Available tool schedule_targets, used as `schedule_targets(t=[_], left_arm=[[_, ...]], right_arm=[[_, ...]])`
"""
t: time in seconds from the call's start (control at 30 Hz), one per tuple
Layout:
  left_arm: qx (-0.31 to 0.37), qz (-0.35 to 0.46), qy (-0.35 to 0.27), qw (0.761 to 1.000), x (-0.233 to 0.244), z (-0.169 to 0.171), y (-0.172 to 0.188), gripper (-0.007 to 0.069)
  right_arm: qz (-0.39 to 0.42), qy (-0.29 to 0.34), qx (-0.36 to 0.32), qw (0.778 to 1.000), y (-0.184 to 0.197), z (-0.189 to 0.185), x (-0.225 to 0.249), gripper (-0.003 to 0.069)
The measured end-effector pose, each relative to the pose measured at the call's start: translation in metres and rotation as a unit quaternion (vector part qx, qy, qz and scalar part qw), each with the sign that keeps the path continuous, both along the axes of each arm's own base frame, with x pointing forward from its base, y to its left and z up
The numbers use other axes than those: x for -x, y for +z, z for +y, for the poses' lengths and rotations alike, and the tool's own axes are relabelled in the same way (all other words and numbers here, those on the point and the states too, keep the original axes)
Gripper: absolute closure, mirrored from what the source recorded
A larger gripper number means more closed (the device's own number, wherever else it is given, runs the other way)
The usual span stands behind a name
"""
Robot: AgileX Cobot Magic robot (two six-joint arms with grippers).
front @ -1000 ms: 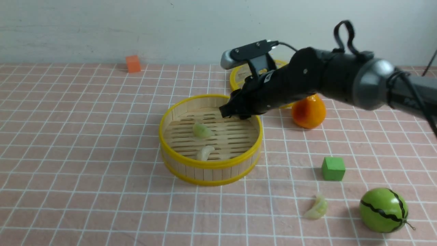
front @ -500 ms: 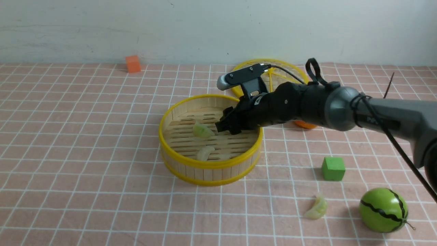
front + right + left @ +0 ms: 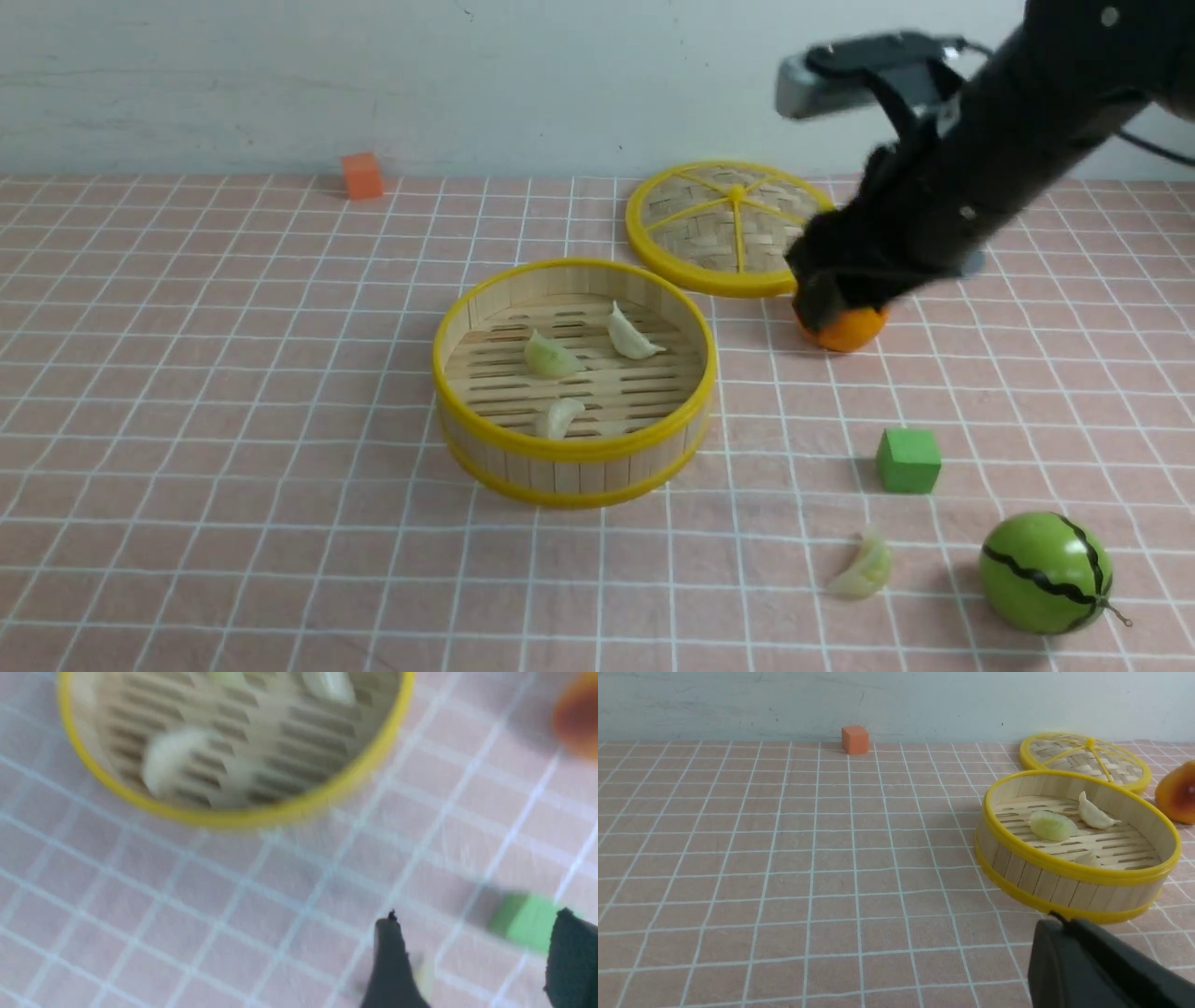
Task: Put the dumplings into the steamer on the table with the pink tablecloth.
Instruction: 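Reach for and grasp a dumpling lying on the table beside the steamer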
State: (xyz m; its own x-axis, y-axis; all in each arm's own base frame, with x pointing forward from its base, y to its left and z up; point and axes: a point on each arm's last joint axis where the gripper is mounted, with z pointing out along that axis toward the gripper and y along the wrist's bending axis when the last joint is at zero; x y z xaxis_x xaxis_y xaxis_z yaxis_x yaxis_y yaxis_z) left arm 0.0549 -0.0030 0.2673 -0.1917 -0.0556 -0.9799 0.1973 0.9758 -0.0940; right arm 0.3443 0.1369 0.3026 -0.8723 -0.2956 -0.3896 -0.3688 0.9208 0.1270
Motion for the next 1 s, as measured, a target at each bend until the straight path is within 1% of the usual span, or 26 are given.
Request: schedule_targets(t=[0.07,0.1,0.17,0.23,0.27,0.3,0.5,0.63,0.73,0.8,0.87,0.93,1.0], left_arm=[[0.000,-0.004,-0.002,1.000,0.000,0.000,0.001,0.0639],[-0.001,-0.005,-0.001,1.000,0.000,0.000,0.001,0.0639],[-0.001,-0.006,-0.002,1.000,0.000,0.000,0.001,0.0639],[-0.001,-0.007,-0.002,1.000,0.000,0.000,0.001,0.0639],[-0.001,-0.007,-0.002,1.000,0.000,0.000,0.001,0.0639],[-0.001,-0.007,-0.002,1.000,0.000,0.000,0.001,0.0639],[-0.002,-0.007,-0.002,1.000,0.000,0.000,0.001,0.0639],[-0.002,-0.007,-0.002,1.000,0.000,0.000,0.001,0.0639],[-0.002,-0.007,-0.002,1.000,0.000,0.000,0.001,0.0639],[-0.002,-0.007,-0.002,1.000,0.000,0.000,0.001,0.0639],[-0.002,-0.007,-0.002,1.000,0.000,0.000,0.001,0.0639],[-0.002,-0.007,-0.002,1.000,0.000,0.000,0.001,0.0639],[-0.002,-0.007,-0.002,1.000,0.000,0.000,0.001,0.0639]], right_arm=[[0.062,-0.009,0.026,0.998,-0.041,-0.007,0.014,0.0265],[0.079,-0.012,0.029,0.996,-0.055,-0.008,0.019,0.0269],[0.094,-0.029,0.020,0.995,-0.080,-0.010,0.028,0.0274],[0.083,-0.052,0.006,0.995,-0.094,-0.011,0.031,0.0274],[0.075,-0.054,0.003,0.996,-0.095,-0.010,0.030,0.0272],[0.064,-0.073,-0.006,0.995,-0.101,-0.011,0.030,0.0265],[0.029,-0.134,-0.018,0.990,-0.112,-0.013,0.020,0.0219],[0.055,-0.157,-0.007,0.986,-0.129,-0.013,0.017,0.0223],[0.072,-0.158,0.003,0.985,-0.139,-0.013,0.017,0.0272],[0.073,-0.150,0.006,0.986,-0.140,-0.013,0.017,0.0340],[0.074,-0.138,0.008,0.988,-0.140,-0.013,0.017,0.0428],[0.076,-0.118,0.012,0.990,-0.136,-0.011,0.016,0.0467],[0.080,-0.096,0.010,0.992,-0.129,-0.008,0.014,0.0462]])
